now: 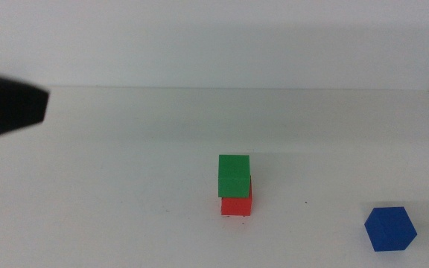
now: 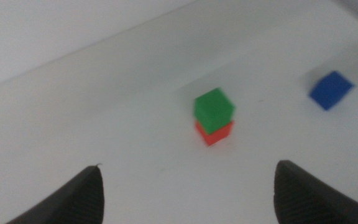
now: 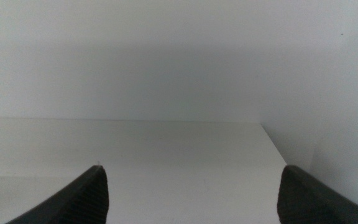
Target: Stack red cubes first, then green, then blue cubes in a specific spot.
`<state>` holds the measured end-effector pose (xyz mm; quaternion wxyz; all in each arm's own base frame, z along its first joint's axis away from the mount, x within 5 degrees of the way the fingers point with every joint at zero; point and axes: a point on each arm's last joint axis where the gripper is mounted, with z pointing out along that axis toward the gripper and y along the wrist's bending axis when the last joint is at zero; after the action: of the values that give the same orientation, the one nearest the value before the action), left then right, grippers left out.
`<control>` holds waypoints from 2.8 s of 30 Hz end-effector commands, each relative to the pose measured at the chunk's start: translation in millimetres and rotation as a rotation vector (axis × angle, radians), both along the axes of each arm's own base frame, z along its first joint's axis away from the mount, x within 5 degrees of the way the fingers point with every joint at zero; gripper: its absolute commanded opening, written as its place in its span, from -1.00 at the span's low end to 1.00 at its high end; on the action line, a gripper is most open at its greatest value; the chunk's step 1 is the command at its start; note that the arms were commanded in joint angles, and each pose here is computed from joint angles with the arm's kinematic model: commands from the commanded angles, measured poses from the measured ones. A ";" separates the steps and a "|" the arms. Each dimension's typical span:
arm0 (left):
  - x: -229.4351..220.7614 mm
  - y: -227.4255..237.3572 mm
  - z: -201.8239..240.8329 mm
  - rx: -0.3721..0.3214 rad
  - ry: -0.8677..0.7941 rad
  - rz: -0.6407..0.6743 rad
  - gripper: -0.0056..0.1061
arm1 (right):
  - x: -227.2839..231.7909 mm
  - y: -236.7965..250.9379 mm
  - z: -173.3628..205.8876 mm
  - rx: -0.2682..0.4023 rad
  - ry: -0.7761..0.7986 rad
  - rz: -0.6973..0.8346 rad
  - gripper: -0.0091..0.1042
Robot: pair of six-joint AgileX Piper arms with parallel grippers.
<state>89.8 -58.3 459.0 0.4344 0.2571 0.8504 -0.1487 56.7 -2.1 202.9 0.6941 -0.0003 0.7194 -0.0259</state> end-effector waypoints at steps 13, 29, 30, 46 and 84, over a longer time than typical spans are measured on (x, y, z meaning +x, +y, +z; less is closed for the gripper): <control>-24.2 5.7 -2.7 -0.070 -0.079 -0.061 0.76 | -0.3 -0.3 0.3 -0.013 -0.013 -0.005 0.80; -26.1 -1.8 4.4 -0.148 -0.126 -0.131 0.76 | -0.3 -0.3 0.3 -0.013 -0.013 -0.005 0.80; -26.1 -1.8 4.4 -0.148 -0.126 -0.131 0.76 | -0.3 -0.3 0.3 -0.013 -0.013 -0.005 0.80; -24.5 -1.2 4.3 -0.138 -0.134 -0.122 0.76 | 17.4 5.4 98.3 0.343 0.122 0.033 0.80; -23.0 -0.4 5.6 -0.137 -0.156 -0.110 0.76 | 186.7 46.8 41.7 -0.023 1.291 0.047 0.80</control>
<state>66.5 -58.9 463.1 0.4998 0.2873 0.7900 -0.2085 239.2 40.1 249.7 0.1198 -0.0296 0.9924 0.0014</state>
